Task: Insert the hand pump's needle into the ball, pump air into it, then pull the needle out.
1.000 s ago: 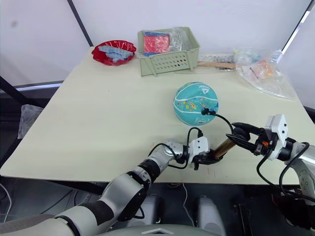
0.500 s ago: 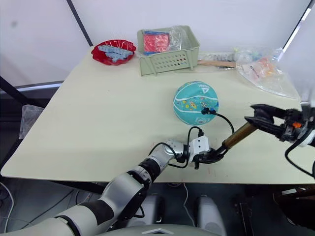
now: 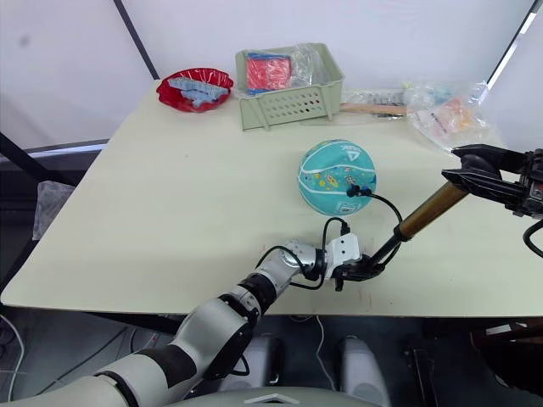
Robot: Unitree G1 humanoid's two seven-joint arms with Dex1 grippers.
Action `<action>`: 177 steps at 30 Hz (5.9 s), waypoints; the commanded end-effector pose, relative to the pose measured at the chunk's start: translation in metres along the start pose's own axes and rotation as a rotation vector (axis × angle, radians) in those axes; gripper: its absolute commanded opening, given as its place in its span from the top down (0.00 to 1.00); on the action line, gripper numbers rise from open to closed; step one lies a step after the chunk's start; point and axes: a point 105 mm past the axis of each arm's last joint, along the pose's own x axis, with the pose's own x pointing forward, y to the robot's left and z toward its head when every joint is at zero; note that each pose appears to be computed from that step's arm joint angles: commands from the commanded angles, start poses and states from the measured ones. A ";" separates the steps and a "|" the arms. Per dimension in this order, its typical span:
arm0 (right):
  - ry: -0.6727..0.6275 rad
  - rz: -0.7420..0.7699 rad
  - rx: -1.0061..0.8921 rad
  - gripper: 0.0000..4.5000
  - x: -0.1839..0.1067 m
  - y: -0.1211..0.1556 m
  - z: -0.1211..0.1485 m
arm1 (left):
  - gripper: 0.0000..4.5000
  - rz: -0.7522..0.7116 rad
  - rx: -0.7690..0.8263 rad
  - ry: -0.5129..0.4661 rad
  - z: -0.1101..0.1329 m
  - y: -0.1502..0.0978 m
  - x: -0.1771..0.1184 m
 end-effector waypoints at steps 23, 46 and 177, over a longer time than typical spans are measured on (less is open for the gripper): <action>0.189 0.010 0.109 0.64 0.046 0.033 -0.146 | 0.74 -0.038 -0.056 0.034 -0.012 -0.018 0.011; 0.035 0.034 -0.080 0.64 0.045 0.024 -0.052 | 0.74 -0.029 -0.069 0.056 -0.037 -0.016 -0.017; -0.054 0.039 -0.055 0.64 0.068 0.028 -0.040 | 0.74 -0.017 -0.180 0.096 -0.061 -0.020 -0.035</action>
